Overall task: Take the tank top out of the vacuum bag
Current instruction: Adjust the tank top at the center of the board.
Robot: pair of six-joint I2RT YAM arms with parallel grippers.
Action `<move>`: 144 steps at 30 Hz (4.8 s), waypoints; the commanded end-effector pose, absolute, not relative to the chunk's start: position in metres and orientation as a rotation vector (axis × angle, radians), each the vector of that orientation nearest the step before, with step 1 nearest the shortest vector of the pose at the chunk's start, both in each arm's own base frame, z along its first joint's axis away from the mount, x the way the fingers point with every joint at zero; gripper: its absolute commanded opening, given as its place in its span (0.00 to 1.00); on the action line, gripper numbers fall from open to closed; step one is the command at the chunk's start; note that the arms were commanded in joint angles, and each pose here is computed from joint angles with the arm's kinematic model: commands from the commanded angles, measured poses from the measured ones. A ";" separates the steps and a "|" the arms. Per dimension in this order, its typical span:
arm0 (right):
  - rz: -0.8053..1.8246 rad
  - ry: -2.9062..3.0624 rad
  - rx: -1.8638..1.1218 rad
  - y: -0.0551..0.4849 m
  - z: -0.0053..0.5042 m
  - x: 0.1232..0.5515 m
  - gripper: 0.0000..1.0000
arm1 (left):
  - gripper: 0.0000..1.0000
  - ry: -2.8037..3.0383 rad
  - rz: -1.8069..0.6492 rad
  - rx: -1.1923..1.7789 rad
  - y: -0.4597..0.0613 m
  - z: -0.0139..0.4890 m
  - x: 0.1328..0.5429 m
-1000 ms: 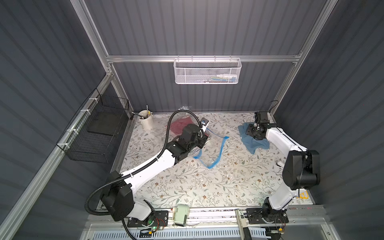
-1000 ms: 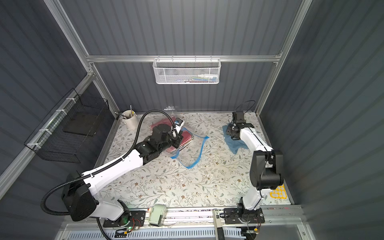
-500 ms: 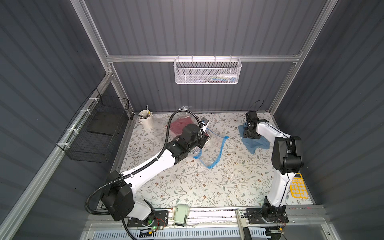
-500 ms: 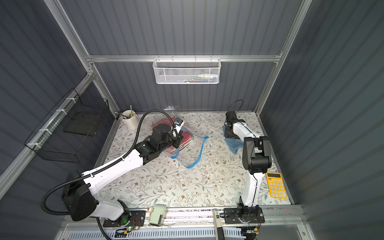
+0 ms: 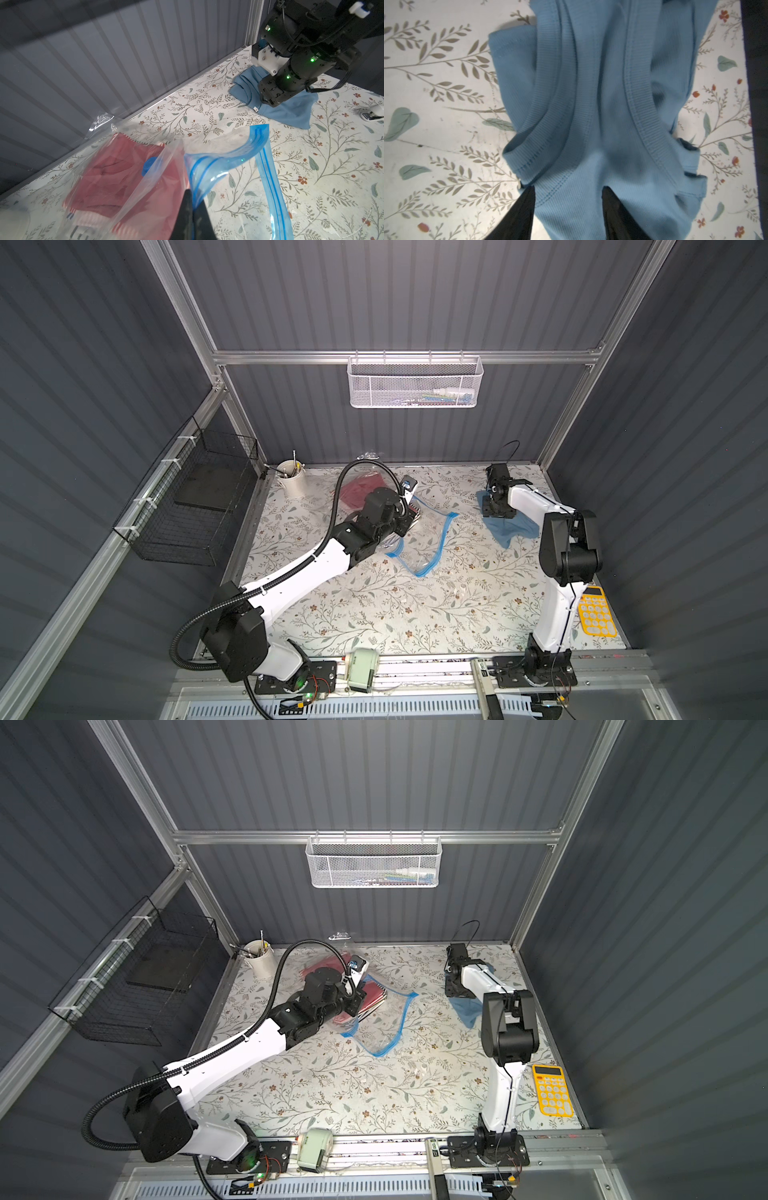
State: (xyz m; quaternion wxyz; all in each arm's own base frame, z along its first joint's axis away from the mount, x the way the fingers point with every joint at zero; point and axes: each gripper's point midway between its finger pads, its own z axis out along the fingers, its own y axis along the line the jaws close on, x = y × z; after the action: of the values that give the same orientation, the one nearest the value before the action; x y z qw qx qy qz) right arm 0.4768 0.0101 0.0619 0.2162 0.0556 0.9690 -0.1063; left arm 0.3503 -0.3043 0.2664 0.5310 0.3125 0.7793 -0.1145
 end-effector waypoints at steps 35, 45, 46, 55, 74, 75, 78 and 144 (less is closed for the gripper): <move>-0.162 2.906 -0.044 0.018 0.019 0.489 0.00 | 0.00 1.862 -0.262 0.731 -0.301 0.270 0.353; 0.408 2.760 0.176 0.038 0.079 0.502 0.00 | 0.00 1.867 -0.253 0.734 -0.301 0.268 0.354; 0.491 2.729 0.220 0.041 0.086 0.505 0.00 | 0.00 1.866 -0.254 0.733 -0.301 0.268 0.354; 0.795 2.614 0.390 0.056 0.102 0.515 0.00 | 0.00 1.863 -0.256 0.733 -0.301 0.269 0.354; -0.085 2.509 0.098 0.057 0.134 0.546 0.74 | 0.00 1.877 -0.251 0.740 -0.303 0.262 0.356; -0.102 2.511 0.088 0.060 0.132 0.553 0.72 | 0.00 1.877 -0.251 0.739 -0.302 0.263 0.356; -0.102 2.542 0.062 0.067 0.115 0.571 0.64 | 0.00 1.876 -0.249 0.741 -0.303 0.262 0.356; -0.049 2.331 -0.092 0.125 0.136 0.608 0.86 | 0.00 1.874 -0.252 0.747 -0.303 0.265 0.355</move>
State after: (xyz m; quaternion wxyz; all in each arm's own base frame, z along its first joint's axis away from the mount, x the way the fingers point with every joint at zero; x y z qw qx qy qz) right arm 0.6198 0.1112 0.1054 0.3626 -0.0368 0.9294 -0.0583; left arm 0.3539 -0.3079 0.2524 0.5188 0.3172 0.7863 -0.1093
